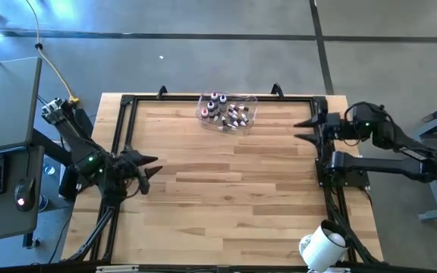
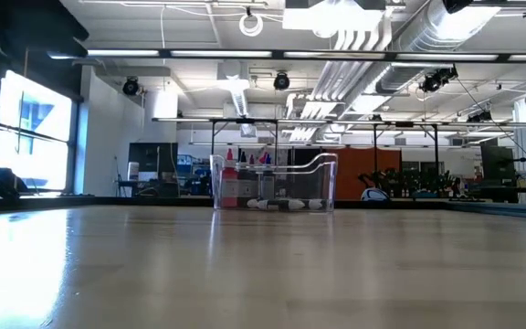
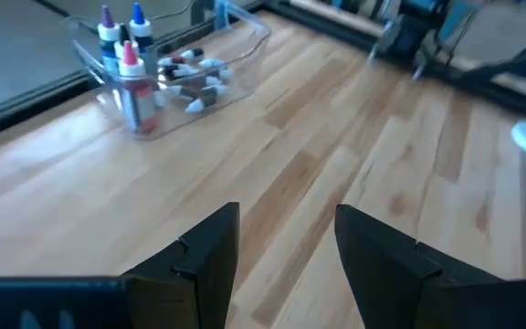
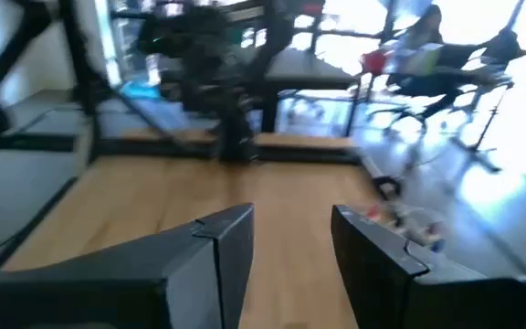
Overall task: Pick & Place food coloring
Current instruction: Return to Home Position
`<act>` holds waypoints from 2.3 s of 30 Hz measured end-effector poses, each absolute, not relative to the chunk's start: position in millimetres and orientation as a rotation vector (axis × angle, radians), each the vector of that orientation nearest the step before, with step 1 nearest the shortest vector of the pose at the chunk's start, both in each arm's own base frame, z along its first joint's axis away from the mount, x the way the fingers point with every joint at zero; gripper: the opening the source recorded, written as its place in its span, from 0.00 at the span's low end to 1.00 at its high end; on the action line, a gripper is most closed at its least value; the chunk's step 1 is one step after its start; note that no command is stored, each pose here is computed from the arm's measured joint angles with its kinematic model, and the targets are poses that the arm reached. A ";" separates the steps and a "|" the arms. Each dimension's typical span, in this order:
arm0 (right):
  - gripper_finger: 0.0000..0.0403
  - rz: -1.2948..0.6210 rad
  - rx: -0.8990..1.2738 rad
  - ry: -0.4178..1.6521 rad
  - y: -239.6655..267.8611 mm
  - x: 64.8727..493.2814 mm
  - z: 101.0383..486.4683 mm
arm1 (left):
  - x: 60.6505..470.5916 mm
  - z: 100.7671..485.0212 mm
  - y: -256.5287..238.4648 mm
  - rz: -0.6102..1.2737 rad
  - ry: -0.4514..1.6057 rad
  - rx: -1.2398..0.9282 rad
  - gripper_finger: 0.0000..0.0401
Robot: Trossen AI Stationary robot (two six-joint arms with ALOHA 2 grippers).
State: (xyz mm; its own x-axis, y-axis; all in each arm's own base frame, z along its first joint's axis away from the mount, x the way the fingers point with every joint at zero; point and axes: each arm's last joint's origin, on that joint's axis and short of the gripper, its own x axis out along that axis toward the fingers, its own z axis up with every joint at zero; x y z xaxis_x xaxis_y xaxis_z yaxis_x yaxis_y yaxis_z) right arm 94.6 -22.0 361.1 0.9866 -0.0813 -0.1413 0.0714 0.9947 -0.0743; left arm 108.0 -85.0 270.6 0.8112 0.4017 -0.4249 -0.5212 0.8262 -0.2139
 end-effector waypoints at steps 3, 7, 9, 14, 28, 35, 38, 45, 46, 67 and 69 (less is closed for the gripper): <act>0.35 -0.011 -0.042 0.167 -20.1 99.6 346.9 | 106.0 251.3 -81.3 0.471 0.291 -0.315 0.45; 0.35 0.009 -0.020 0.157 -22.9 119.5 304.5 | 105.3 236.3 -80.1 0.417 0.230 -0.226 0.45; 0.35 0.006 -0.025 0.138 -24.5 126.2 286.3 | 106.0 230.1 -81.2 0.375 0.214 -0.206 0.45; 0.35 -0.017 -0.031 0.119 -25.6 128.1 260.2 | 108.2 214.3 -85.0 0.255 0.153 -0.179 0.45; 0.35 0.025 0.057 0.107 -19.0 107.2 222.7 | 101.1 176.4 -79.9 0.083 -0.049 -0.042 0.45; 0.35 0.050 0.045 0.063 -17.6 104.2 201.4 | 100.3 174.9 -78.7 0.101 -0.046 0.045 0.45; 0.35 0.050 0.045 0.064 -17.3 103.2 195.4 | 97.4 182.9 -74.0 0.162 -0.087 0.069 0.45; 0.35 0.050 0.052 0.086 -17.2 102.8 190.3 | 86.4 195.5 -63.9 0.086 -0.177 0.113 0.45; 0.35 0.050 0.053 0.088 -17.2 102.8 190.1 | 84.7 196.4 -62.0 0.091 -0.181 0.108 0.45; 0.35 0.049 0.063 0.082 -17.2 102.9 190.7 | 78.8 171.7 -56.0 0.030 -0.020 0.002 0.45; 0.35 0.049 0.067 0.060 -17.3 103.1 192.9 | 78.7 171.2 -56.1 0.024 -0.016 0.005 0.45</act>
State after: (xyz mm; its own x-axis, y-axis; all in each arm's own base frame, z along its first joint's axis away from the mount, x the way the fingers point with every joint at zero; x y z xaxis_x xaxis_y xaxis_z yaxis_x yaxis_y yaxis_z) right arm 103.1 -17.3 192.9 0.9970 0.0512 -0.0585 -0.0471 0.9966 0.0680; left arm 78.7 -56.1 171.2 0.9996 0.0240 0.0164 -0.0241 0.9997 0.0052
